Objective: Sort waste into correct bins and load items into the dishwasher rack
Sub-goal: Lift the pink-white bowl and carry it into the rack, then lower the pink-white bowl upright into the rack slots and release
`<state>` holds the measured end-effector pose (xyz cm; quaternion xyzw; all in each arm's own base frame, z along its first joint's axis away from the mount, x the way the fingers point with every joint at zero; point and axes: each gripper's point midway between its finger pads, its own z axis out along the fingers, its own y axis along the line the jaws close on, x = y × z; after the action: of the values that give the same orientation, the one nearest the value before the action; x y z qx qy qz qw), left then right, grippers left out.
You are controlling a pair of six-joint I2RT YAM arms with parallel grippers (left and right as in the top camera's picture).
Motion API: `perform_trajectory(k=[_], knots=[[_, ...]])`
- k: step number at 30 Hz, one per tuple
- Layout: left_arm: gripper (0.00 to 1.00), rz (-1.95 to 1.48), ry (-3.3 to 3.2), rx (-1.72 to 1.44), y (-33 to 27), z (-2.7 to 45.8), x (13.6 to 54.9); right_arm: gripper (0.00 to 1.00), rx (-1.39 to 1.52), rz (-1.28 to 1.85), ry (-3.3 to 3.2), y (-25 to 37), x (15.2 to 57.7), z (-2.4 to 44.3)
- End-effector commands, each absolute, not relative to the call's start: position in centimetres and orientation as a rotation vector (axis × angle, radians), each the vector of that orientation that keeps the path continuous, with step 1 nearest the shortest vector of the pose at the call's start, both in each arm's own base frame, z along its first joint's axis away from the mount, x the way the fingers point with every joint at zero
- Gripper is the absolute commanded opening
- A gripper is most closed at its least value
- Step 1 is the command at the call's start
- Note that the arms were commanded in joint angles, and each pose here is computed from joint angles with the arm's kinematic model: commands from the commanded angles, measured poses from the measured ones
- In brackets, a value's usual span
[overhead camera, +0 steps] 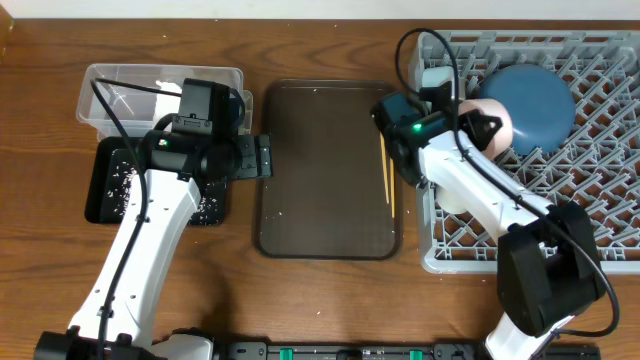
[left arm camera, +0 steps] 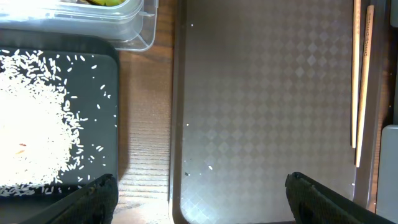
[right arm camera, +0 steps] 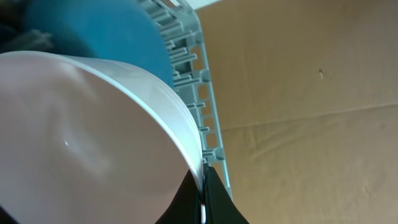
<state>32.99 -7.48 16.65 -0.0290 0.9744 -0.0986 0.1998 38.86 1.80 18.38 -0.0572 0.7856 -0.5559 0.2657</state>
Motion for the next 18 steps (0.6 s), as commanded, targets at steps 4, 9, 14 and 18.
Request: perform_trajectory(k=[4,9,14,18], knots=[[0.89,-0.260,2.698,-0.079,-7.2,17.5,33.3,0.02,-0.245,-1.430,2.163,4.4,38.8,16.7],[0.89,-0.260,2.698,-0.079,-7.2,17.5,33.3,0.10,-0.254,-1.426,2.159,4.7,38.8,16.7],[0.89,-0.260,2.698,-0.079,-7.2,17.5,33.3,0.19,-0.240,-1.434,2.164,4.2,38.9,16.7],[0.89,-0.260,2.698,-0.079,-7.2,17.5,33.3,0.17,-0.251,-1.441,2.166,4.2,38.9,16.7]])
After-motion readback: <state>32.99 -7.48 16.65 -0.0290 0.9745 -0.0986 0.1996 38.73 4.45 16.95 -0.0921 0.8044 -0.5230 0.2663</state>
